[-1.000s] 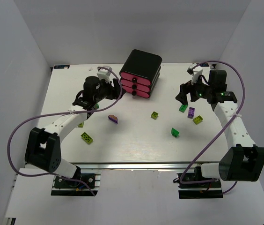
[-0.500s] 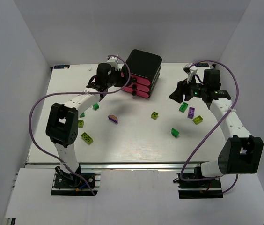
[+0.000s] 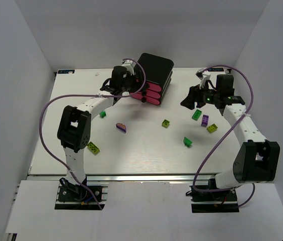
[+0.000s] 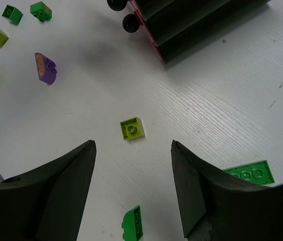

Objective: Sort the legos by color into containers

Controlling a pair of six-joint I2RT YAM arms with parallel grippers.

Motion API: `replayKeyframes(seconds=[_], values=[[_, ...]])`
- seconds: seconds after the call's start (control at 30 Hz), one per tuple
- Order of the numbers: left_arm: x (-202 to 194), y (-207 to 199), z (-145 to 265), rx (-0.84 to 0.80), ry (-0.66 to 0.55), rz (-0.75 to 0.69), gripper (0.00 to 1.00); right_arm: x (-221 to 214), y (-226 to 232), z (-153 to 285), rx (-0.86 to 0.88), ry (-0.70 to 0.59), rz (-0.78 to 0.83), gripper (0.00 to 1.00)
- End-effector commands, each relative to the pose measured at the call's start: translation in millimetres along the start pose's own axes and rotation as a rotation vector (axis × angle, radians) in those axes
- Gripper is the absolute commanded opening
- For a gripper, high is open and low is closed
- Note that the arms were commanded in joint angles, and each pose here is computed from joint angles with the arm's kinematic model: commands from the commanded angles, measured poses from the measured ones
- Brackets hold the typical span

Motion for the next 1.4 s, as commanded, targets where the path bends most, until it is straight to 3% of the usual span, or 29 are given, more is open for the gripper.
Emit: replayKeyframes(seconds=[0.0, 0.13, 0.4, 0.47, 0.83, 1.07, 1.23, 1.27, 1.3, 1.37], values=[[12, -13, -3, -0.034, -0.015, -0.007, 0.77, 18, 0, 1, -0.005, -0.052, 0.037, 0.67], [10, -11, -7, -0.029, -0.010, -0.003, 0.68, 17, -2, 0, -0.020, -0.049, 0.048, 0.67], [19, -15, -6, -0.046, -0.028, -0.004, 0.22, 15, -2, 2, -0.023, -0.046, 0.067, 0.67], [19, -17, -1, -0.050, -0.027, -0.009, 0.20, 12, -1, 2, -0.025, -0.041, 0.071, 0.67], [1, -24, 57, -0.031, -0.016, -0.026, 0.19, 1, -2, 2, -0.018, -0.019, 0.093, 0.68], [-14, -21, 75, -0.019, 0.046, -0.014, 0.20, -7, 1, -2, 0.053, 0.023, 0.177, 0.84], [-20, -20, 85, 0.009, 0.045, 0.017, 0.20, -23, 10, -5, 0.136, 0.074, 0.245, 0.88], [-24, -19, 86, 0.018, 0.050, 0.023, 0.22, -25, 10, -6, 0.139, 0.081, 0.256, 0.89], [-23, -19, 87, 0.023, 0.049, 0.026, 0.41, -27, 11, -9, 0.148, 0.090, 0.288, 0.89], [-22, -21, 88, 0.016, 0.062, 0.040, 0.65, -37, 15, -15, 0.173, 0.140, 0.295, 0.89]])
Point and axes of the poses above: each gripper's point midway between its finger pads, its own z axis back along the fingers, its own y axis along the line the jaws close on, x = y × z, the point moved 7 cm from there along z, back along the fingers, and after that the axes turned 7 degrees about -z, right-handed, at the moved point
